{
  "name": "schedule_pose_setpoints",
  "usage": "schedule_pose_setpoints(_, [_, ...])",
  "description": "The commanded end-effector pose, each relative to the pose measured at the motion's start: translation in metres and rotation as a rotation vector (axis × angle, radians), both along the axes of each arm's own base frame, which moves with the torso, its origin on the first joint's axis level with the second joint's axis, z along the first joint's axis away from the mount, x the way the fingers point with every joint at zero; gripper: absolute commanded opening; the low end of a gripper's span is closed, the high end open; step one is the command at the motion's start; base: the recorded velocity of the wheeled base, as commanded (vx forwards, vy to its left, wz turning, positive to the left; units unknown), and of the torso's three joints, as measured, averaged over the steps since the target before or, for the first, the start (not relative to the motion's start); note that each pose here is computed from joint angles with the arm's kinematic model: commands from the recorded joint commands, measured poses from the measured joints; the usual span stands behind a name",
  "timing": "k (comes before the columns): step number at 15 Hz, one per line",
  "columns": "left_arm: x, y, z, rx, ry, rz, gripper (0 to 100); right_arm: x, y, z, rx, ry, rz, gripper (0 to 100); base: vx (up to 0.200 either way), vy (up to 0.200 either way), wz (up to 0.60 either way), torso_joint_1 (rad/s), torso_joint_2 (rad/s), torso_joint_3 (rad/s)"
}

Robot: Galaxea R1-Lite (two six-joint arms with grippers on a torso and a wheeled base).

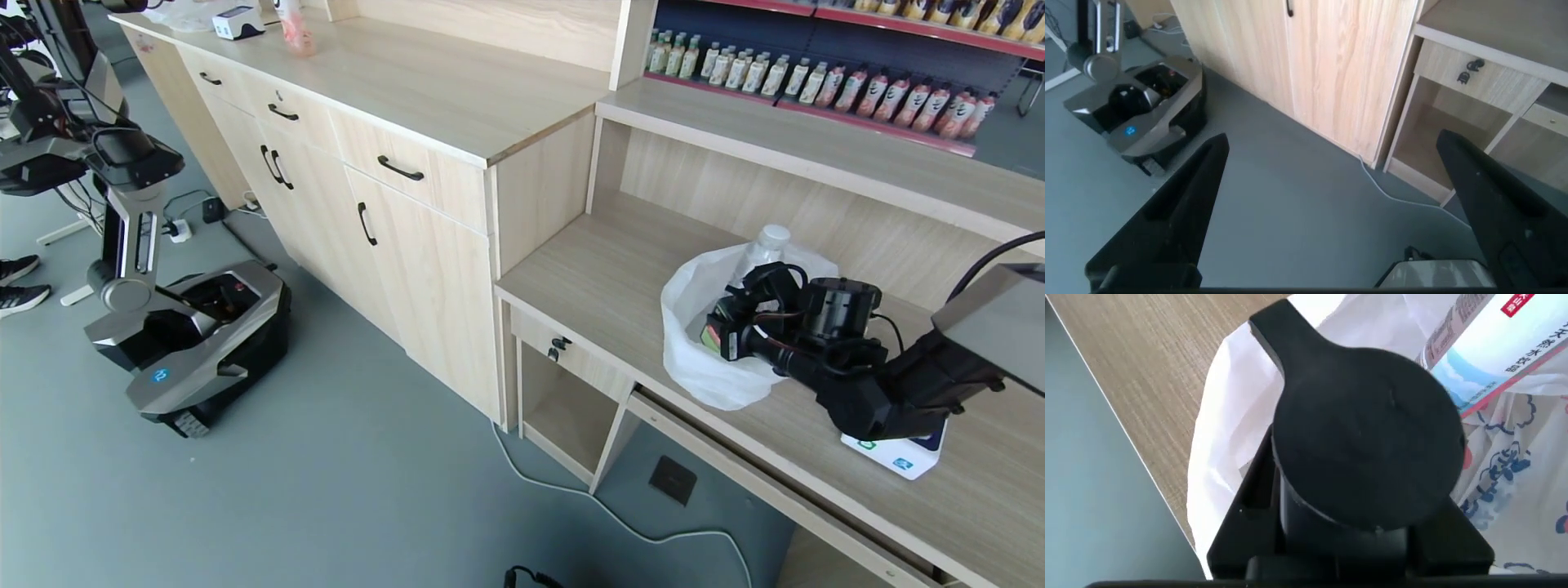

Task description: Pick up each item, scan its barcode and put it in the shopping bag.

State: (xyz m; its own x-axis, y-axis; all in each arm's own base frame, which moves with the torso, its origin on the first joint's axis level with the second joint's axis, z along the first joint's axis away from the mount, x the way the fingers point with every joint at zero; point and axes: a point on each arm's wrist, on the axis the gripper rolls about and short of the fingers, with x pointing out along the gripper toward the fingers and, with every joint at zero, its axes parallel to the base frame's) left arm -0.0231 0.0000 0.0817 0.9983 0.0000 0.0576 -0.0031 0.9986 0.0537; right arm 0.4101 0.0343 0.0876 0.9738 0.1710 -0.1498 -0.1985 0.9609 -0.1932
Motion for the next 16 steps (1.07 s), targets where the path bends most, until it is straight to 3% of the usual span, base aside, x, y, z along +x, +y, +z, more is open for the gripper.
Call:
schedule_pose_setpoints(1, [0.000, 0.000, 0.000, 0.000, -0.001, 0.000, 100, 0.000, -0.002, -0.009, -0.003, 0.025, -0.005, 0, 0.000, 0.000, 0.00, 0.000, 0.00, 0.000])
schedule_pose_setpoints(14, [0.000, 0.000, 0.000, 0.000, -0.001, 0.000, 100, 0.004, -0.015, -0.033, -0.004, 0.077, -0.039, 0, 0.000, 0.000, 0.00, 0.000, 0.00, 0.000])
schedule_pose_setpoints(15, [0.000, 0.000, 0.000, 0.000, -0.001, 0.000, 100, 0.003, -0.015, -0.032, -0.003, 0.078, -0.041, 100, 0.000, 0.000, 0.00, 0.000, 0.00, 0.000])
schedule_pose_setpoints(16, [0.000, 0.000, 0.000, 0.000, -0.001, 0.000, 100, 0.003, -0.015, -0.031, -0.003, 0.075, -0.041, 100, 0.000, 0.000, 0.00, 0.000, 0.00, 0.000])
